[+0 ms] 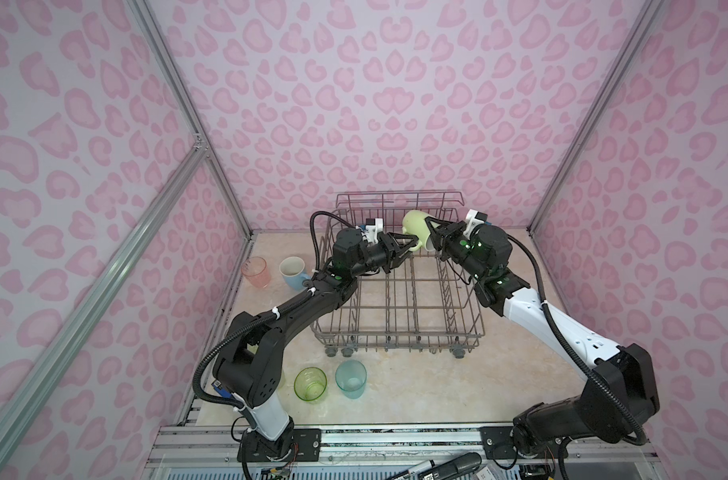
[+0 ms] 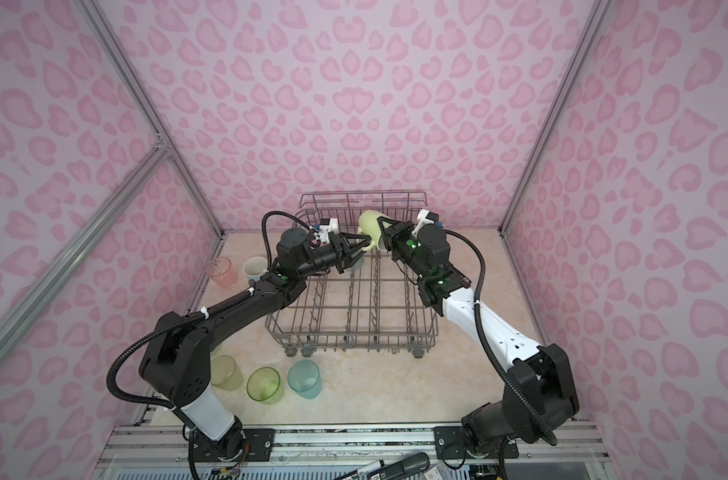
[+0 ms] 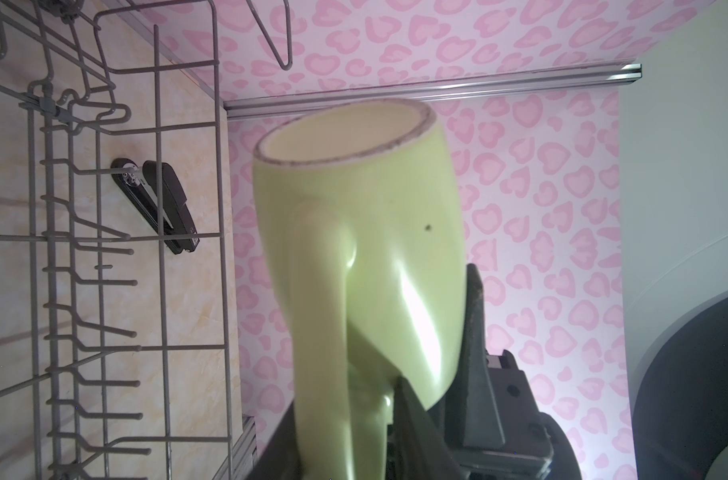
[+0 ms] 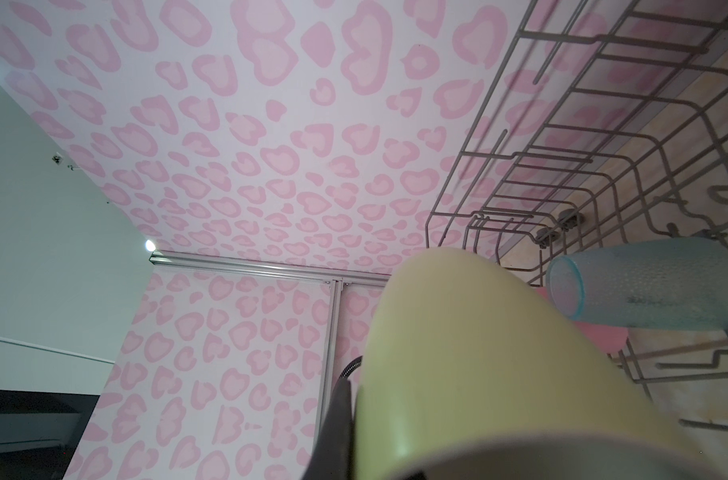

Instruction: Load the cups into the dish rack

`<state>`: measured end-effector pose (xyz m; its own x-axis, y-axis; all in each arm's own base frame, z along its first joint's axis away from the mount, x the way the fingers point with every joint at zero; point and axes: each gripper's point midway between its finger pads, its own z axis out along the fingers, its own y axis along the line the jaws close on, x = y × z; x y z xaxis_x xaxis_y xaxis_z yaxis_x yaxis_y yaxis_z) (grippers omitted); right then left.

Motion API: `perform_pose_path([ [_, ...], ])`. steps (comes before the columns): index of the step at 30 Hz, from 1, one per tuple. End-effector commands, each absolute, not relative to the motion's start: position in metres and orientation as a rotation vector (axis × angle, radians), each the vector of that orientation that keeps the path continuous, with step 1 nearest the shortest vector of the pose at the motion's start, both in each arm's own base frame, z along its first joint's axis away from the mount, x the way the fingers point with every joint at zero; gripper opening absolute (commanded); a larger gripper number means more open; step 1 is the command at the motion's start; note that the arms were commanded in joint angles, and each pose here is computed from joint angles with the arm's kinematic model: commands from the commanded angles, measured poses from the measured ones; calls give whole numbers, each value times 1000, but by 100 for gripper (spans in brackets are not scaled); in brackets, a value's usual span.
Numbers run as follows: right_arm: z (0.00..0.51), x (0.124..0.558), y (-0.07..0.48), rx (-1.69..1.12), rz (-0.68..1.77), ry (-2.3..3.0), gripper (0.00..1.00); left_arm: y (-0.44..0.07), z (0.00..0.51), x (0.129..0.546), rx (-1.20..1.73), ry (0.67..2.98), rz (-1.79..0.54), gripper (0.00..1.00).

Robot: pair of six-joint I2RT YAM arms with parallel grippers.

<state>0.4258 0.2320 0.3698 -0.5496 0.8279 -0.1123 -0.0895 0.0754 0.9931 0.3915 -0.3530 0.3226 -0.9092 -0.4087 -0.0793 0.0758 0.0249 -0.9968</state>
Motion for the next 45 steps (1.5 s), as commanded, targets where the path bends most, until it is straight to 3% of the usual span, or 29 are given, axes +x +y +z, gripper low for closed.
perform_pose_path([
  [1,399,419,233,656,1630,1517,0,-357,342,390,-278,1896,-1995,22],
  [20,382,417,237,654,1635,1563,0,-351,352,387,-183,1865,-1896,12],
  [30,374,416,237,662,1637,1572,28,-346,353,388,-127,1859,-1792,10],
  [45,368,411,229,672,1636,1552,43,-347,372,404,-74,1832,-1686,10],
])
